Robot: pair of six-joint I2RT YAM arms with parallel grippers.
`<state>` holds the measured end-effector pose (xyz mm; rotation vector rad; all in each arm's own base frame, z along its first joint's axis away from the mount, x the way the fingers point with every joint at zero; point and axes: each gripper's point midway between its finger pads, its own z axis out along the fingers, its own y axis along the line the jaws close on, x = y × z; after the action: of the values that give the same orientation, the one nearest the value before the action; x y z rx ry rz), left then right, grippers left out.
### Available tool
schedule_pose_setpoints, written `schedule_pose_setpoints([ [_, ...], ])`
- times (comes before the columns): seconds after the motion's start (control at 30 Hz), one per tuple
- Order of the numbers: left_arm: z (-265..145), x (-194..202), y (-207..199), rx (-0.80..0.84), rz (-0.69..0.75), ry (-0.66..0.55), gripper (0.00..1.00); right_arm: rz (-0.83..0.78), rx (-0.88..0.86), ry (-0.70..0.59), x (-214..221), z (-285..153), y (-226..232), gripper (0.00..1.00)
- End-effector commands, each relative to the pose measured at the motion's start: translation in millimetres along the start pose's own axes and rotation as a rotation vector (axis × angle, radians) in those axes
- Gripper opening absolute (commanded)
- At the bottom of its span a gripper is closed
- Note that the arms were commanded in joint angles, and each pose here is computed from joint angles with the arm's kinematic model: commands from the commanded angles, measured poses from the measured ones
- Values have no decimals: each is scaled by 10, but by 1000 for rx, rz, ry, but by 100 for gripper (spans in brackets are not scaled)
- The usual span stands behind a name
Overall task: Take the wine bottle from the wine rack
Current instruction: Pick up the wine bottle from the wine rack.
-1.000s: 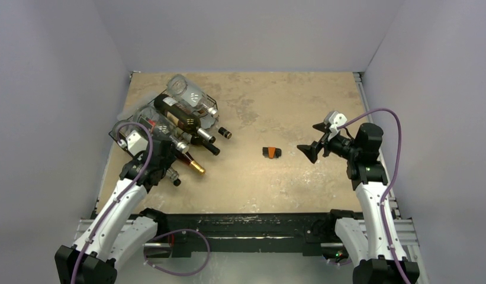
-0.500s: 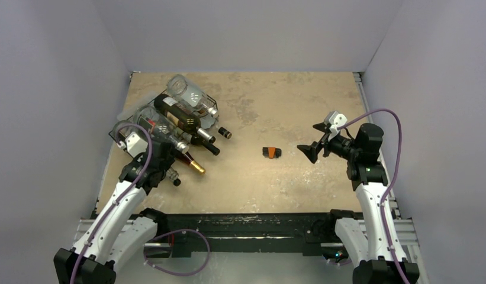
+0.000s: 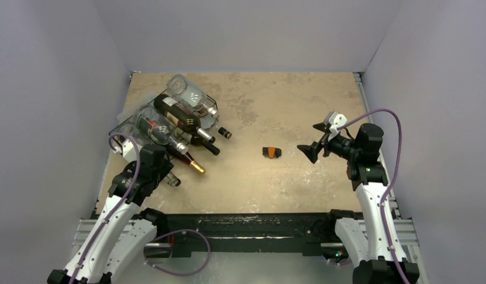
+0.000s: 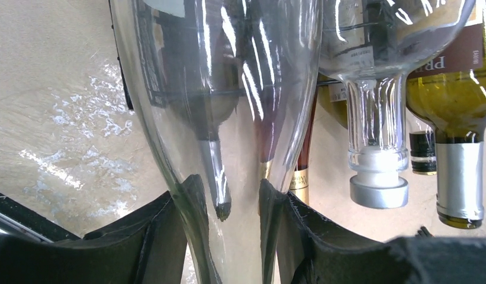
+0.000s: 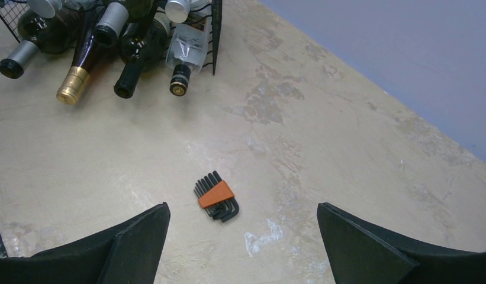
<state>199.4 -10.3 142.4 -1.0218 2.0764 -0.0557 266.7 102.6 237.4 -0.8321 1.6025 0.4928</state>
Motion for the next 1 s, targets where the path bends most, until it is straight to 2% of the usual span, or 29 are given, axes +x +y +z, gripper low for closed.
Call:
schedule_pose_setpoints([
  [0.0, -248, -525, -49, 26, -45, -187, 0, -38, 10, -19, -54, -13, -28, 99],
  [0.47, -513, -759, -30, 55, -44, -244, 0, -38, 13, -15, -42, -8, -40, 99],
  [0.97, -788, -865, -189, 167, -3, -224, 0, -37, 14, -13, -34, -10, -39, 99],
])
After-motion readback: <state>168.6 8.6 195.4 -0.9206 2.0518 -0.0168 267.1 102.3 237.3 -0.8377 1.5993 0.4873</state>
